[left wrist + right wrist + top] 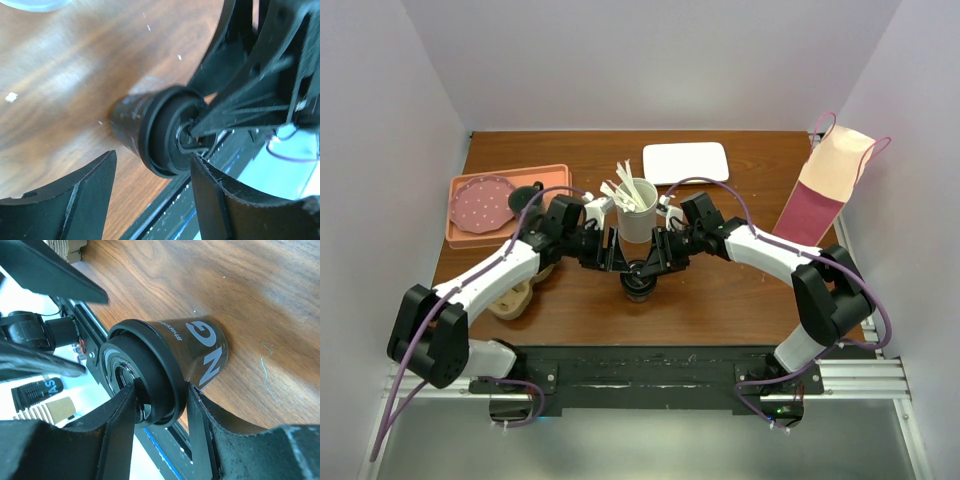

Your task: Pack the takeout coffee

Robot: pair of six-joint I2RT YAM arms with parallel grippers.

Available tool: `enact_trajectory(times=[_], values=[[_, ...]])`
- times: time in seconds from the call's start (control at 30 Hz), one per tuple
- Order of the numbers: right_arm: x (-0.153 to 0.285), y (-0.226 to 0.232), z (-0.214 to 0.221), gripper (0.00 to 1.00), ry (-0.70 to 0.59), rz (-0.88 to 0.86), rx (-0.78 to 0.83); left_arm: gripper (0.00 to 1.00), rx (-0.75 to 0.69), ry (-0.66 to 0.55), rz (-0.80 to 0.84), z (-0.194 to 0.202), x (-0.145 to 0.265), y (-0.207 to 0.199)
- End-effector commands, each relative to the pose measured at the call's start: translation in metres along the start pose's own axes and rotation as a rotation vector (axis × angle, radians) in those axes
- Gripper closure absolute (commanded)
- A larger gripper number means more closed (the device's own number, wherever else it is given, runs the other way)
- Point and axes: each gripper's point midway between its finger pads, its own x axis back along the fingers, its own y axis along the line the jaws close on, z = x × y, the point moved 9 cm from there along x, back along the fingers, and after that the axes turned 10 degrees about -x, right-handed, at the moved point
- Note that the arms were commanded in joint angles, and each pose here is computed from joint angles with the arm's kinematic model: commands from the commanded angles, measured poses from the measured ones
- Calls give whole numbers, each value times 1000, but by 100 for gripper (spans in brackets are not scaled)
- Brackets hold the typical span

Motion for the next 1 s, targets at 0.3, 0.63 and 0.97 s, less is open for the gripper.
enact_trajectory(times=[0.3, 0.63, 0.97], values=[[-3, -16, 9, 58, 20, 129, -41, 36, -69, 34, 117, 13, -27, -9], [2, -8, 7, 52, 18, 109, -50, 48, -66, 41, 29, 18, -33, 2], [28, 27, -4, 31, -46, 47, -26, 50, -51, 75, 17, 27, -37, 8]])
